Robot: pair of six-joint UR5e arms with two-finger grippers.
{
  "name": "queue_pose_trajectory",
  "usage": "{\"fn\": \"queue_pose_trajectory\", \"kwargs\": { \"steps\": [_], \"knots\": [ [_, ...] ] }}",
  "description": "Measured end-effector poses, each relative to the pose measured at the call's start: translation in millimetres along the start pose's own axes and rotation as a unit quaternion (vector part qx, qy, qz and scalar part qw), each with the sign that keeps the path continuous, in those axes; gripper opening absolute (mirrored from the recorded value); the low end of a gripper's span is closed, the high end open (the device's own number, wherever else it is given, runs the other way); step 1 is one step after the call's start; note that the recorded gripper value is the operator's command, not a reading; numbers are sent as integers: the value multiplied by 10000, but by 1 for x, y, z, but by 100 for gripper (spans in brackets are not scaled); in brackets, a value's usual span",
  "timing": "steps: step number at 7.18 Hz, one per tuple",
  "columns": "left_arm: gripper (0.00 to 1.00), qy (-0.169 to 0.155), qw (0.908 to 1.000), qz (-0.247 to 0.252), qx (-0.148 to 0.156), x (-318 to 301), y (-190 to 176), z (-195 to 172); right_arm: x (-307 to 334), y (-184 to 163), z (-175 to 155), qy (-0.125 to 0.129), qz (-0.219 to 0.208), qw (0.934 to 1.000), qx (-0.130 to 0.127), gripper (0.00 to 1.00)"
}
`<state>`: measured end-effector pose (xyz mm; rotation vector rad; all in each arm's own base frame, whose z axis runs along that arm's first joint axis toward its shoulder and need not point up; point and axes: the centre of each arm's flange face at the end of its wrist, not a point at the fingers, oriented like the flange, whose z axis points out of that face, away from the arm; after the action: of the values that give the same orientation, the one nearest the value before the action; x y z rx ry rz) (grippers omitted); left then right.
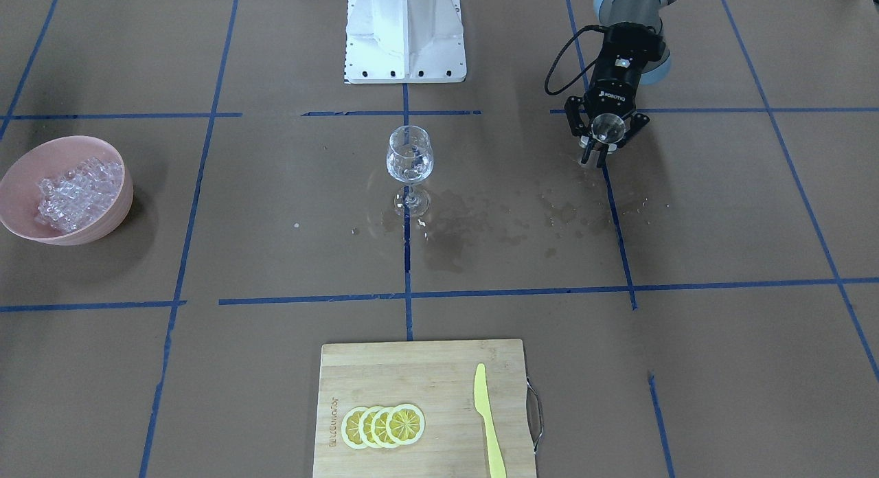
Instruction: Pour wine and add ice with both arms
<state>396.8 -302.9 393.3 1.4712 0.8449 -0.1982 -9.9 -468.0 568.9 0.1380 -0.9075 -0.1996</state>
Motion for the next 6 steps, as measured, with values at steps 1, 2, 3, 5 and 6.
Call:
{"fn": "queue_pose_trajectory", "kwargs": {
  "steps": [1, 2, 3, 5, 6],
  "knots": [
    [0, 52, 9993, 370, 29, 14, -4, 5, 0, 0, 0, -3, 19, 10000, -1, 100],
    [0, 132, 9977, 668, 12, 28, -8, 10, 0, 0, 0, -5, 49, 10000, 0, 100],
    [0, 201, 9962, 841, -38, 51, -16, 19, 0, 0, 0, -5, 70, 10000, -4, 100],
    [0, 192, 9935, 1110, -185, 92, -31, 39, 1, 0, 1, -7, 93, 10000, -14, 100],
    [0, 170, 9919, 1230, -263, 110, -37, 47, 2, 0, 1, -10, 102, 9999, -18, 100]
  ]
}}
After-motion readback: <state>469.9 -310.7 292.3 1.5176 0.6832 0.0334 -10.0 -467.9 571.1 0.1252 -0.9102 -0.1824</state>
